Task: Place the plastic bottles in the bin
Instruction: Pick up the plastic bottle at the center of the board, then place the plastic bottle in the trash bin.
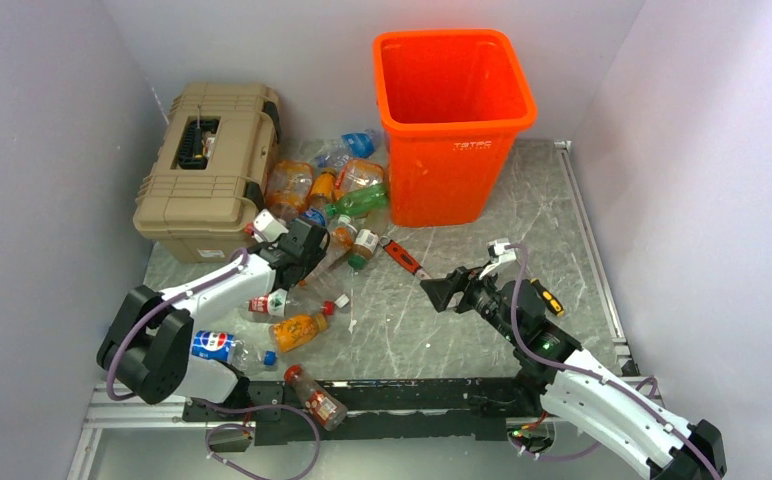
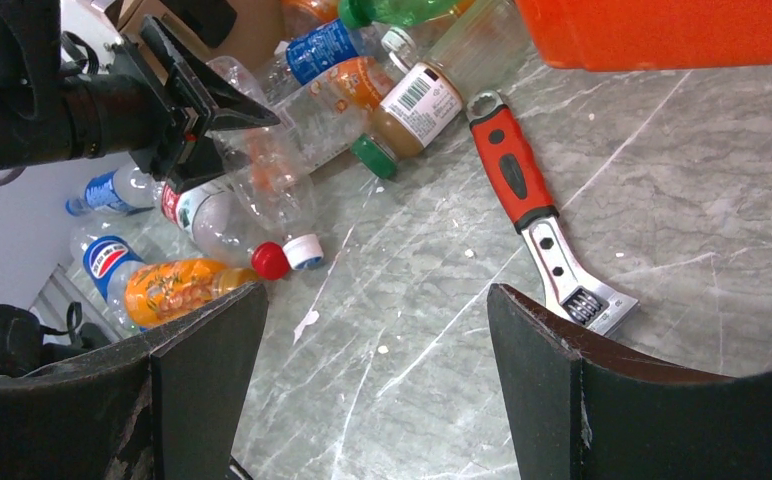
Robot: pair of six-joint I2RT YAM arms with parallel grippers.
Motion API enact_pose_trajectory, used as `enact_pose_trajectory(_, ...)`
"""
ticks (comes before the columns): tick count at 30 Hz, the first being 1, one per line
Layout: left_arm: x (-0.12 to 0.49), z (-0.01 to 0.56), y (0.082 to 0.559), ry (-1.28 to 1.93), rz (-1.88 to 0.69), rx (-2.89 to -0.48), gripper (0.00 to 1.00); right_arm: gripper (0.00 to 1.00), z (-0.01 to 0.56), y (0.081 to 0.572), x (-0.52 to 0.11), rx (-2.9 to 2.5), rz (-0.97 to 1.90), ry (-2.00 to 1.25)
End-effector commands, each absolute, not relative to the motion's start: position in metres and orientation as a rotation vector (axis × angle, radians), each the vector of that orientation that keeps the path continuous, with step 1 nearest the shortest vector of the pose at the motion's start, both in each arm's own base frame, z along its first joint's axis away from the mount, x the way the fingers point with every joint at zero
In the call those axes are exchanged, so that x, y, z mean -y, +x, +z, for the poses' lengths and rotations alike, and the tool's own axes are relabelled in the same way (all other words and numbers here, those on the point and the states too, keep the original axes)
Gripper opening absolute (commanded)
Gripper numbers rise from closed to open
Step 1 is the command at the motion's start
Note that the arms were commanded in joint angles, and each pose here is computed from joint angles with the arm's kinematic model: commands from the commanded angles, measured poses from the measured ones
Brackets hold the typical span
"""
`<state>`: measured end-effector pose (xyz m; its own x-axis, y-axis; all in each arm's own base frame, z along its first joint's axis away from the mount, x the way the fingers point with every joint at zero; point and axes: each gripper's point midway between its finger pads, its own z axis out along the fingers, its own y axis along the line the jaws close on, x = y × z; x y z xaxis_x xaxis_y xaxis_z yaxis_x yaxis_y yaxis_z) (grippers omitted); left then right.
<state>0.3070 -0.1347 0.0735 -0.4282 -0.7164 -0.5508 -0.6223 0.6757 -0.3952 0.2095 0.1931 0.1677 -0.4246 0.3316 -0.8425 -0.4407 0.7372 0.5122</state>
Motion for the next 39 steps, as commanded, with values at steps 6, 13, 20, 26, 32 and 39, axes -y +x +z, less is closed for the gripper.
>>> enact_pose_trajectory(6,0.151,0.11,0.318,-0.876,-0.334,-2.139,0.4,0.85,0.195,0.212,-0.197,-1.753,0.882,-0.103)
enact_pose_trajectory(13,0.18,0.178,0.308,-0.652,-0.561,-2.114,0.27,0.88,0.226,0.208,-0.197,-1.706,0.899,-0.134)
enact_pose_trajectory(20,0.223,0.296,0.297,0.015,-0.786,-1.907,0.25,0.89,0.275,0.184,-0.22,-1.598,1.06,-0.312)
enact_pose_trajectory(26,0.25,0.388,0.262,0.505,-0.914,-1.613,0.2,0.9,0.306,0.158,-0.242,-1.514,1.217,-0.494)
enact_pose_trajectory(32,0.266,0.427,0.21,0.696,-1.207,-1.329,0.07,0.9,0.322,0.152,-0.25,-1.424,1.305,-0.497)
enact_pose_trajectory(39,0.264,0.437,0.197,0.477,-1.494,-1.179,0.0,0.91,0.341,0.145,-0.263,-1.328,1.401,-0.538)
